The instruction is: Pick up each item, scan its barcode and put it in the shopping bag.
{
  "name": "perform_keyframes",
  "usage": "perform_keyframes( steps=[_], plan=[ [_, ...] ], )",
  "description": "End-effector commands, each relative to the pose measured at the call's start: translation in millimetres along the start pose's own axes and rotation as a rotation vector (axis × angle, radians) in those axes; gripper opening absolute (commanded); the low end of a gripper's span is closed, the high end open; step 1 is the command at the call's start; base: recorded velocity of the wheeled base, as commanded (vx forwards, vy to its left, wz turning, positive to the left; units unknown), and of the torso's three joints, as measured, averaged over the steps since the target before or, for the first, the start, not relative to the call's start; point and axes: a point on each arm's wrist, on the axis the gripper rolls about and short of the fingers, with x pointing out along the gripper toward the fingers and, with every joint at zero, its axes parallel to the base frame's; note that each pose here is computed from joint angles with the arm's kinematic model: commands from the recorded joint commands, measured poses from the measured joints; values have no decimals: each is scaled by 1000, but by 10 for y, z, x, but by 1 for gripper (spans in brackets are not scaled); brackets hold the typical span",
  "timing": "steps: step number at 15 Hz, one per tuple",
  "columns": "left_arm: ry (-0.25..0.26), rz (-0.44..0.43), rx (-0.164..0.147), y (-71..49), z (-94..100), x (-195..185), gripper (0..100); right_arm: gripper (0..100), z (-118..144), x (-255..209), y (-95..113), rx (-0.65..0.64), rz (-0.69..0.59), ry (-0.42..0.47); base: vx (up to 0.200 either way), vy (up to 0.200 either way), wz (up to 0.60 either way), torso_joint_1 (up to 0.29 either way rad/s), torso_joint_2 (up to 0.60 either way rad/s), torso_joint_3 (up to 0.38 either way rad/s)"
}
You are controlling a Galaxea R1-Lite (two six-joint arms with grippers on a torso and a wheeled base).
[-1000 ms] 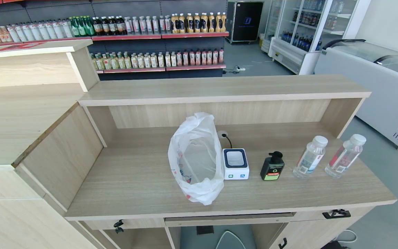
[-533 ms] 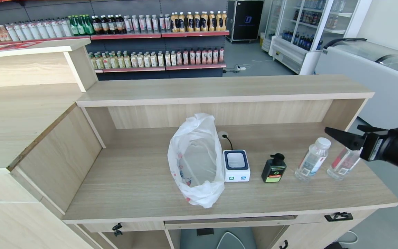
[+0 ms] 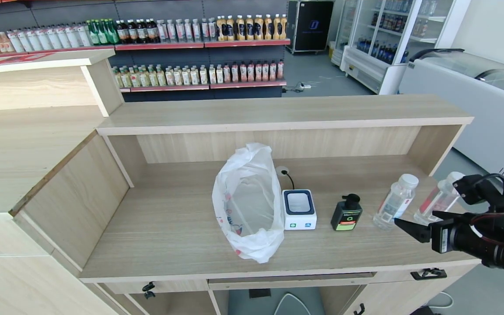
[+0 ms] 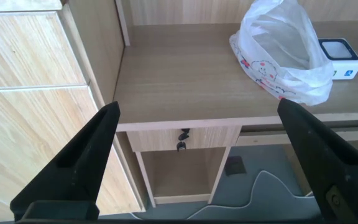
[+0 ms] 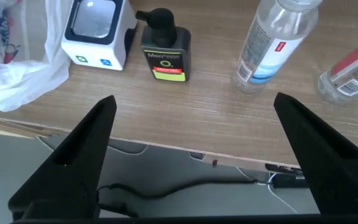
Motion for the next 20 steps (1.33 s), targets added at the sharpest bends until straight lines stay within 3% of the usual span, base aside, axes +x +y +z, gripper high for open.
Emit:
perform_keyframes(
  steps=[1, 4, 10, 15, 20],
  plan=[
    [1, 0, 0, 0, 0, 1, 100, 100, -91, 191, -139, 2, 6, 48, 0, 0, 0, 0, 0, 0],
    [1, 0, 0, 0, 0, 1, 100, 100, -127, 455, -231, -85, 92, 43, 0, 0, 0, 0, 0, 0],
    [1, 0, 0, 0, 0, 1, 100, 100, -154, 776, -346, -120, 102, 22, 0, 0, 0, 0, 0, 0],
    [1, 0, 0, 0, 0, 1, 100, 100, -236, 1044, -404, -175, 278, -15, 0, 0, 0, 0, 0, 0],
    [1, 0, 0, 0, 0, 1, 100, 100, -333, 1283, -520, -219, 292, -17, 0, 0, 0, 0, 0, 0]
  ],
)
